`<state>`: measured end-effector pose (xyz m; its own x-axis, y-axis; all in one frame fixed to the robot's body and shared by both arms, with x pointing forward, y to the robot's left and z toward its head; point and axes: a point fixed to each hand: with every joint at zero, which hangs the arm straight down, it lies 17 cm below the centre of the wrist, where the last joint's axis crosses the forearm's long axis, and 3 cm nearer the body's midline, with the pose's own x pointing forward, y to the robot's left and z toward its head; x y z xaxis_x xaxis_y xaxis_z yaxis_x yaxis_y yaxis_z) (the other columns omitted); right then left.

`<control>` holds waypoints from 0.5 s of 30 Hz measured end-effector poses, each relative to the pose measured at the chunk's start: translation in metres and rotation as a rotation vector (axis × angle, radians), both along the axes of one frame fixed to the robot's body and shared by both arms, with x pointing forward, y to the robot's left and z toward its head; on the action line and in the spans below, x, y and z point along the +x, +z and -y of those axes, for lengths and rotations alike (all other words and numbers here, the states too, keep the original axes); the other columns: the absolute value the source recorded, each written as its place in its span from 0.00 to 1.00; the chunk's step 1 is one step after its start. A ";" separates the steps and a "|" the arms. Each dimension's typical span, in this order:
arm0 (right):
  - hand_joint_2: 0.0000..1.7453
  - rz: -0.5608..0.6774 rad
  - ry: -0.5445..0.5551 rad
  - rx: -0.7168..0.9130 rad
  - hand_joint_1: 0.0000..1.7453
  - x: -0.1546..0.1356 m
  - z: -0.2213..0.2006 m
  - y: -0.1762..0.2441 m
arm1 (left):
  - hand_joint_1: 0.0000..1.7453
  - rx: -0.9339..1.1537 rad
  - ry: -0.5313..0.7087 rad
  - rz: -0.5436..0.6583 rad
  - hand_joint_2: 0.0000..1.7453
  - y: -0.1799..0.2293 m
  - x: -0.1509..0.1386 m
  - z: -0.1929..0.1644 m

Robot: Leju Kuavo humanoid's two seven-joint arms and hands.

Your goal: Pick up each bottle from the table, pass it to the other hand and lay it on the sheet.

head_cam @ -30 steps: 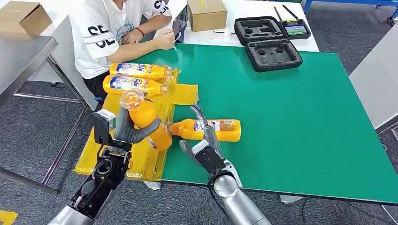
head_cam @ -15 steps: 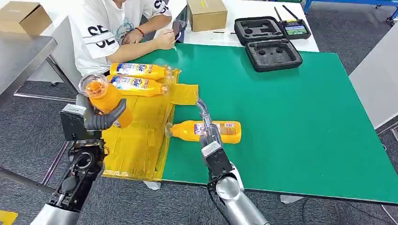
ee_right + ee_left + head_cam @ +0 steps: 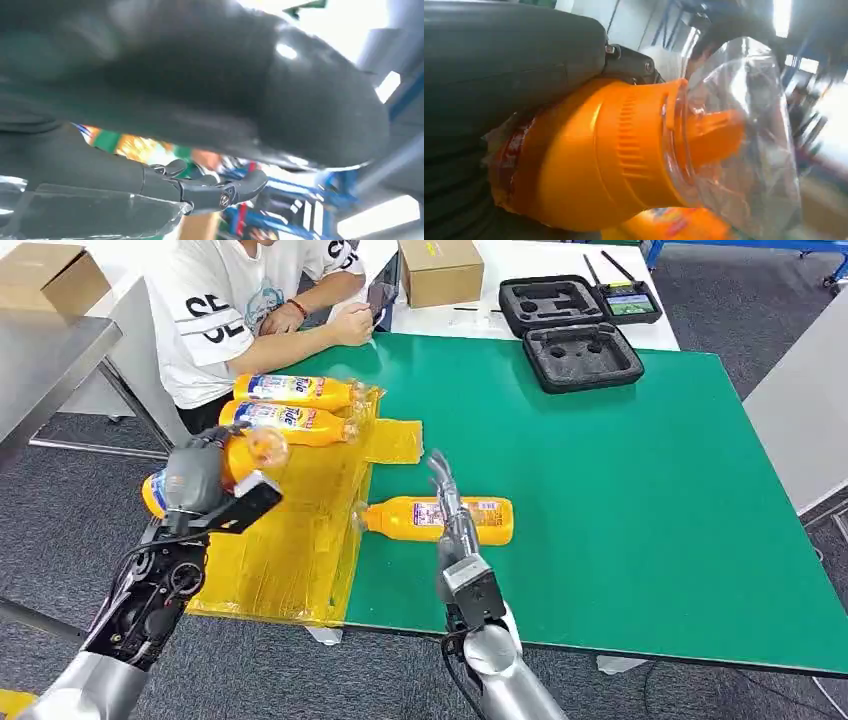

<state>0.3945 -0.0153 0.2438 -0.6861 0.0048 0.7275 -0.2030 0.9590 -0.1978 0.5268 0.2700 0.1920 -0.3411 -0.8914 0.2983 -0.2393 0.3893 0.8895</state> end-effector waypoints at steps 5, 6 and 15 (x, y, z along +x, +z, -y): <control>1.00 0.048 -0.018 0.029 0.00 -0.005 0.009 0.018 | 1.00 0.079 0.004 -0.089 1.00 -0.035 0.006 -0.001; 1.00 0.057 -0.022 0.038 0.00 -0.006 0.011 0.022 | 1.00 0.100 0.003 -0.118 1.00 -0.043 0.008 -0.001; 1.00 0.156 -0.027 0.064 0.00 -0.016 0.016 0.064 | 1.00 0.215 -0.023 -0.281 1.00 -0.085 0.022 0.000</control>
